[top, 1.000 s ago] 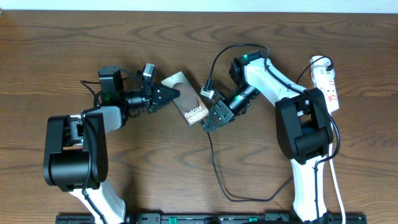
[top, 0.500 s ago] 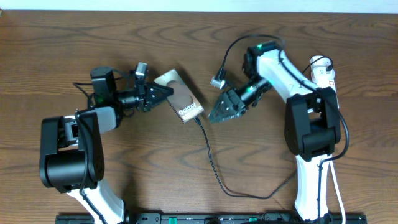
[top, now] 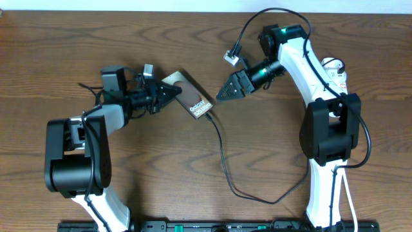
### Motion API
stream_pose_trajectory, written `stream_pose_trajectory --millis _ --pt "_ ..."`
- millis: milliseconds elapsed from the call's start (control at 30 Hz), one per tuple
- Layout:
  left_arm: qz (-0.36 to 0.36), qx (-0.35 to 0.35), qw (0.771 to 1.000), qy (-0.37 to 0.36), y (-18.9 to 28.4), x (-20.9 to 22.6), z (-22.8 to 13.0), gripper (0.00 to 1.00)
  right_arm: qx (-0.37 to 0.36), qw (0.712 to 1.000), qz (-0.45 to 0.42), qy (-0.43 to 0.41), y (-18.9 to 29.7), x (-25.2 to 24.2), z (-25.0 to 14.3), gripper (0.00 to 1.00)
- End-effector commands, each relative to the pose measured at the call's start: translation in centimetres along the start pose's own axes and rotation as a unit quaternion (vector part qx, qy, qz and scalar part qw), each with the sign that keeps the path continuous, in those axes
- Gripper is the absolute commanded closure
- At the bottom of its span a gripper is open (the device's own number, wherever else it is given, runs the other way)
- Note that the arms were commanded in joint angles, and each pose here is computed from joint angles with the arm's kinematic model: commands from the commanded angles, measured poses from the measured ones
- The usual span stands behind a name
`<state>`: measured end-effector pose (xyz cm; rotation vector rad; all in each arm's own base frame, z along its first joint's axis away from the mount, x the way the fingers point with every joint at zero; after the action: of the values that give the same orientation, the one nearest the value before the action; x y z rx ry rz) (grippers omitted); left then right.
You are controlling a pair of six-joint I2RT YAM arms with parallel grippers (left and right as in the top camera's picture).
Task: Plug charger to phone and switch on socket
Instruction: 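Open the right gripper and lift it away from the plugged phone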
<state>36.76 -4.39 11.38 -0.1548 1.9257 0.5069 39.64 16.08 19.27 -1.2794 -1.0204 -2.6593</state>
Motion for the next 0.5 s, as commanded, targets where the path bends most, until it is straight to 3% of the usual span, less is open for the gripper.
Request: stream_pose_trajectory --millis 0,200,467 --pt "0.026 -0.027 0.999 0.0 -0.8 -0.2 1.1 0.93 -0.008 0.999 -0.031 -0.041 1.2 0.6 0.7 0.01" --pt "0.087 -0.075 0.993 0.026 -1.2 1.5 1.6 0.93 -0.011 0.998 -0.033 -0.045 1.3 0.6 0.8 0.01" --pt "0.113 -0.071 0.99 0.048 -1.4 3.3 1.7 0.92 -0.01 0.998 -0.034 -0.045 1.3 0.5 0.8 0.01"
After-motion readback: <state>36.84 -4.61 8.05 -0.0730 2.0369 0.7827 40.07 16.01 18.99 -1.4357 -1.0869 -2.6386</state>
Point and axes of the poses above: each gripper's point midway between its finger pads, its own y axis back along the fingers, its own x axis along the line the jaws close on, z = x × y, the point moved 10 cm from there along y, back along the fingers, and after that the axes turned 14 degrees about y, right-handed, at the moved point
